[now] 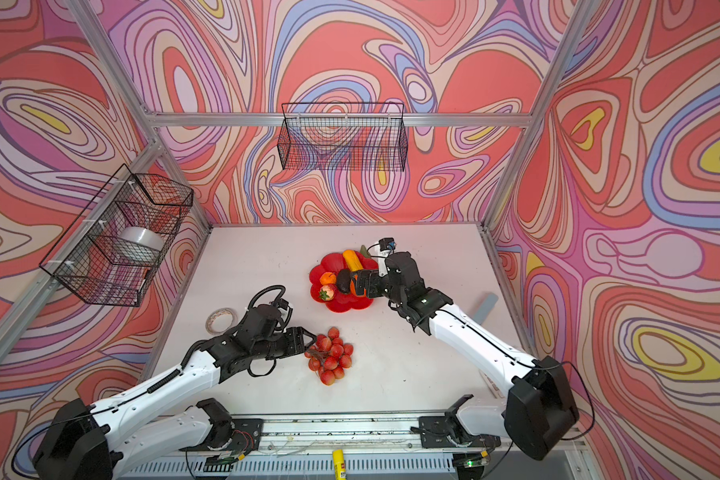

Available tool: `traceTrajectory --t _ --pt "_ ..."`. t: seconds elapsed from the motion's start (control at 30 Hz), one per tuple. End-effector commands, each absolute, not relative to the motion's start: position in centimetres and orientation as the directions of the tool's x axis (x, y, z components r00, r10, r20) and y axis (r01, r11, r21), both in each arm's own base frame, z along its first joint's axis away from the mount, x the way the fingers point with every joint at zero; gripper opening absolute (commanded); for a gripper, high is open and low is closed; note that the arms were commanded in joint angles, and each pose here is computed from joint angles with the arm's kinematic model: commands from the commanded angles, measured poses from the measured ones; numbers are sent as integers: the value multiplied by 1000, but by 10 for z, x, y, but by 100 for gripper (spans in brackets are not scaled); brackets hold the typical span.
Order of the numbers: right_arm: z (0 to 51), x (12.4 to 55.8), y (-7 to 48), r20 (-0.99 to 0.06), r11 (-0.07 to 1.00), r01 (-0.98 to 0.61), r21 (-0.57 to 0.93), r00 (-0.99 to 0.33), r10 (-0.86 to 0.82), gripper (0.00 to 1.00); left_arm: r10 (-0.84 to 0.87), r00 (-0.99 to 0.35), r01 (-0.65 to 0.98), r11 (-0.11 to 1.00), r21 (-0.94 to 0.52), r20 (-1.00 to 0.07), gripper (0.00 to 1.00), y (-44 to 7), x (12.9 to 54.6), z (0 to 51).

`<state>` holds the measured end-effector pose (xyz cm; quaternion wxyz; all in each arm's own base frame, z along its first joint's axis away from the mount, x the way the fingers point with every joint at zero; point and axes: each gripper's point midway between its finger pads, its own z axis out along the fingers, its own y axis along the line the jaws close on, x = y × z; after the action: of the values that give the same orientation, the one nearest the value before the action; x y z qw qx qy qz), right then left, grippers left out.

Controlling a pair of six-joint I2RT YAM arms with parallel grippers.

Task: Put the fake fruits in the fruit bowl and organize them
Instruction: 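Grasp the strawberry bunch by its stem with the left gripper, then lay the strawberry bunch on top of the bowl with the left gripper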

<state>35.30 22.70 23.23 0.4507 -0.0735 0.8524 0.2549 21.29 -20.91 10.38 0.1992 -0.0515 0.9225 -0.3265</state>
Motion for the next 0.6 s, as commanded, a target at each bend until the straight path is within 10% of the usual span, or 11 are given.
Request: traceTrajectory --t 0.0,0.57 --pt "222 356 223 -800 871 -333 362 -591 106 96 -204 -925 49 774 -631 -321 49 -213 209 108" --pt "217 358 223 -793 874 -317 368 -598 117 97 -163 -953 37 777 -629 -257 0 -215 196 105"
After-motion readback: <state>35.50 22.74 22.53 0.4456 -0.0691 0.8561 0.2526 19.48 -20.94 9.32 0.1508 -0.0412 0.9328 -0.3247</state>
